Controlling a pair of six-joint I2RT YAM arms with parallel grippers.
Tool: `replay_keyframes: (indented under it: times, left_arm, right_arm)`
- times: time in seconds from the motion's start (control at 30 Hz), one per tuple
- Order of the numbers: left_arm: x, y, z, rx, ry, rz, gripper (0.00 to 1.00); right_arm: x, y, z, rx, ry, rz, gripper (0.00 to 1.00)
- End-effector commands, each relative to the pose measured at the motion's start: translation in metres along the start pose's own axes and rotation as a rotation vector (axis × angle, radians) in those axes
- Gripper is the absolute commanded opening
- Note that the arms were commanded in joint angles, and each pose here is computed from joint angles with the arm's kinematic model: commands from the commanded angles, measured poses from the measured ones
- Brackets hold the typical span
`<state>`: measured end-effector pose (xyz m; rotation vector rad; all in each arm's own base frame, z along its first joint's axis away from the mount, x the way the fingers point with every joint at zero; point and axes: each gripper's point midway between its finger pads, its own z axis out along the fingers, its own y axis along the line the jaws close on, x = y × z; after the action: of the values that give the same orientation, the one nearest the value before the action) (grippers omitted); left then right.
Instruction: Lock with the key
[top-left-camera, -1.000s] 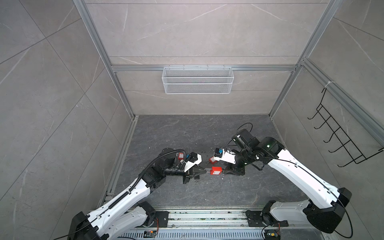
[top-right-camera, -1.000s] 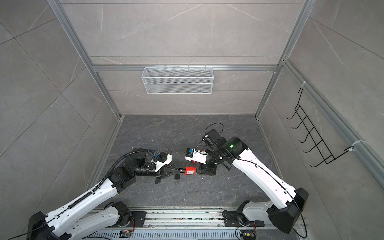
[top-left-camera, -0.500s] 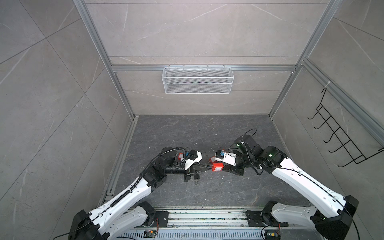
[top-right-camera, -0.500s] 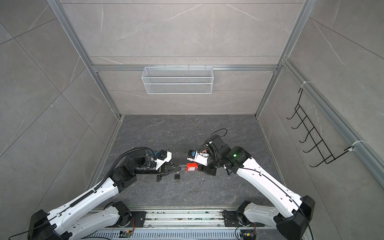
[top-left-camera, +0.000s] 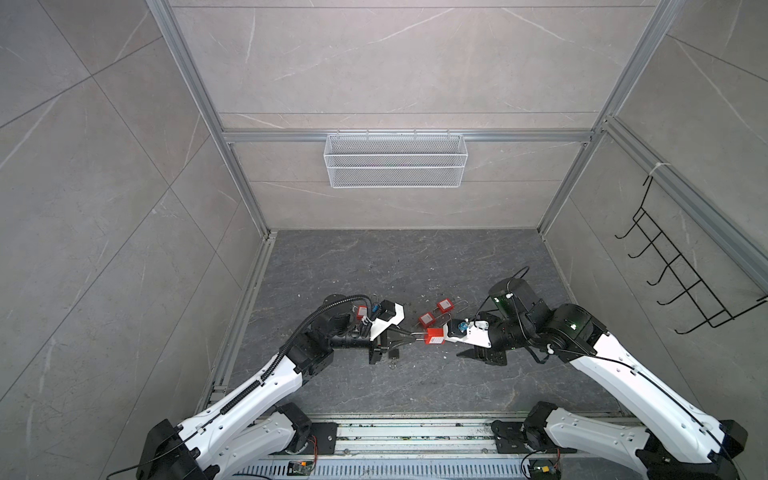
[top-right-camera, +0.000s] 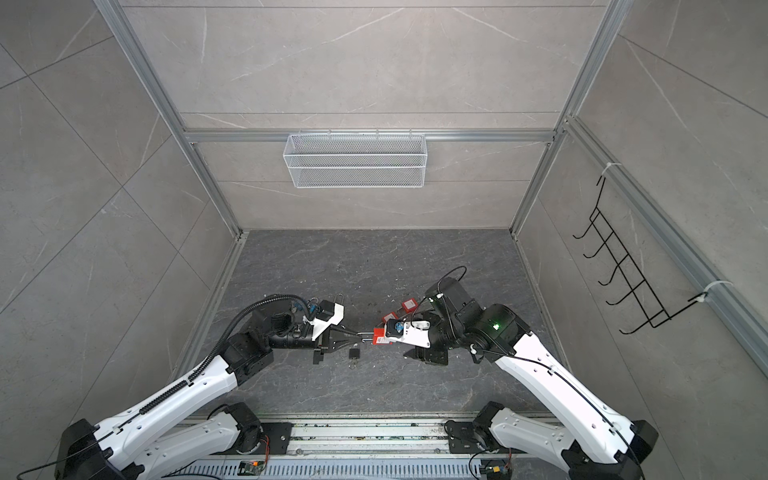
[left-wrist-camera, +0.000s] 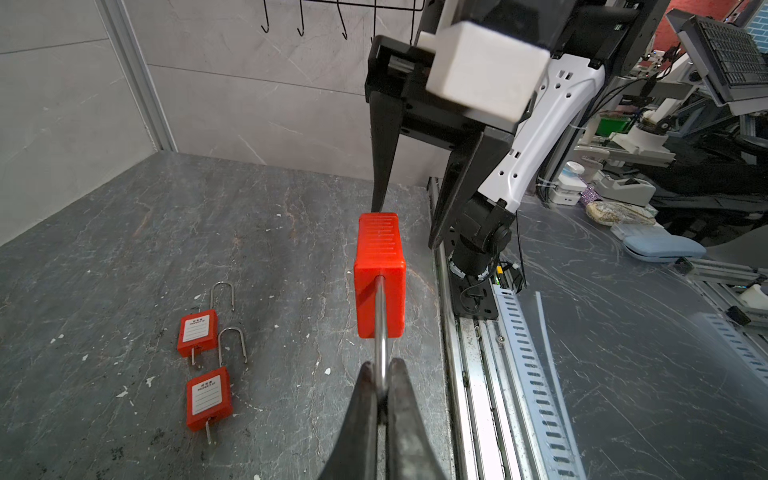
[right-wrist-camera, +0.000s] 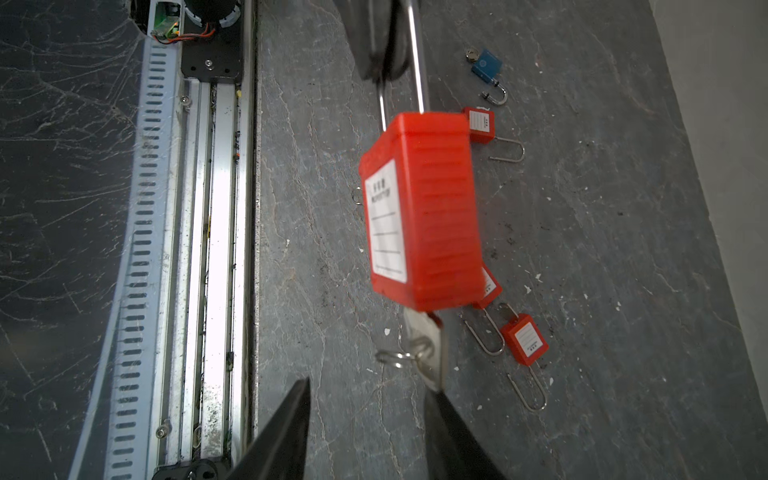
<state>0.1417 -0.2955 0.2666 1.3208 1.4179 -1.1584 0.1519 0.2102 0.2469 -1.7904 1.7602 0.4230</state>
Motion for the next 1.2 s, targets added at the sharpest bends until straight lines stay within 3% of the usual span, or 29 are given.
replay_keyframes:
  times: [0.0, 0.2, 0.47, 0.63, 1.17]
  left_arm:
    - [-0.018, -0.008, 0.001, 0.043, -0.026, 0.066, 0.00]
    - [-0.015, -0.011, 0.002, 0.051, -0.009, 0.072, 0.00]
    - [-0.014, -0.012, 0.003, 0.049, -0.003, 0.089, 0.00]
    - [-0.014, -0.012, 0.003, 0.050, 0.001, 0.102, 0.00]
    - [-0.011, -0.014, -0.002, 0.039, 0.028, 0.124, 0.00]
  right_arm:
    - [-0.010, -0.001, -0.006, -0.004, -0.021, -0.044, 0.43]
    - [-0.018, -0.010, -0.004, -0.006, -0.014, -0.076, 0.35]
    - [-0.015, 0.002, 0.006, -0.106, -0.002, -0.057, 0.21]
    - [-0.008, 0.006, 0.011, -0.143, 0.033, -0.028, 0.08]
    - [0.009, 0.014, 0.016, -0.203, 0.108, -0.009, 0.00]
